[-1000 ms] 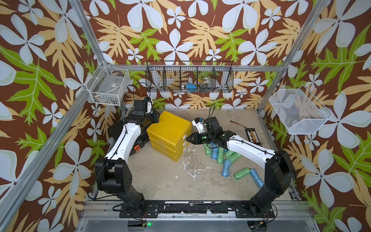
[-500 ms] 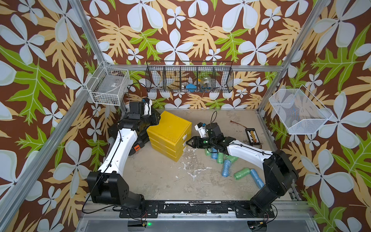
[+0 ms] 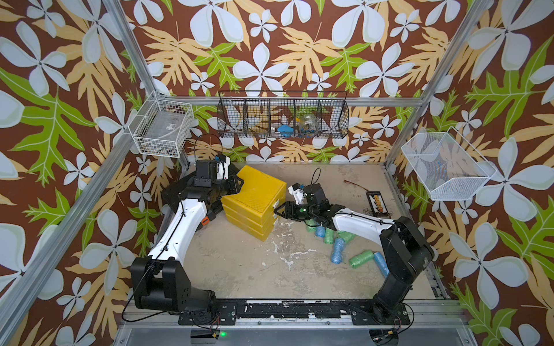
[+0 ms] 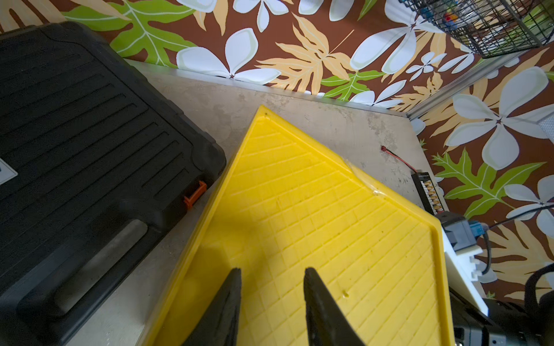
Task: Sort the rolls of trash bags by color and place them into the drawer
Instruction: Open the drawer in the storage box.
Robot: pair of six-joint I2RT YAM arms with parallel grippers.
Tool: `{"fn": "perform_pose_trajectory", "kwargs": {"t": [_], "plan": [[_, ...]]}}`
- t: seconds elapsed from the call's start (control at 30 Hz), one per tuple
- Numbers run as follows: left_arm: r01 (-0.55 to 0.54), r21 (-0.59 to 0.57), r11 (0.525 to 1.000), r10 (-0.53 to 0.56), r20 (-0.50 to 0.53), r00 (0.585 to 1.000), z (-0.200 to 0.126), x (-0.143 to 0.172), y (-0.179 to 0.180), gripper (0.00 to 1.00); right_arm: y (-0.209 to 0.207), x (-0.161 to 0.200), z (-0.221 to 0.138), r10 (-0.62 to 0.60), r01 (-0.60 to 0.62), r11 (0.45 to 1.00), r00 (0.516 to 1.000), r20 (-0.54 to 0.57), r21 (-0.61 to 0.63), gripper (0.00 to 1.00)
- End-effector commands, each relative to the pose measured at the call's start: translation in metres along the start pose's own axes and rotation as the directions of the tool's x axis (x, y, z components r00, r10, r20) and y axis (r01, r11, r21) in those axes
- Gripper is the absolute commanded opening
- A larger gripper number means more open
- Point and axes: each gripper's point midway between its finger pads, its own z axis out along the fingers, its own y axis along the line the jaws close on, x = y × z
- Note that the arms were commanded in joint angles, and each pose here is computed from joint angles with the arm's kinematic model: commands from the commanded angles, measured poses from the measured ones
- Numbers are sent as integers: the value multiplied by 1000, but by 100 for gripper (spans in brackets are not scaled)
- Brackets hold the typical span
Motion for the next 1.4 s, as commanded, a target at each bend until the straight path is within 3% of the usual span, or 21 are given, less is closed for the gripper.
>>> {"fn": "perform_pose_trajectory", "kwargs": {"t": [0.0,0.6,1.37], "plan": [[13,-9,1000,-13,-27,1000,2,8,4,38,5,-7,4,11,-11,1000,1000,22,-21,59],[18,-25,1000,-18,-36,999,9,15,11,38,-32,21,-5,66,-67,996,998,13,61,43],[12,-29,1000,-13,-35,999,11,9,11,38,-69,58,-75,54,-61,984,998,44,165,42]]}}
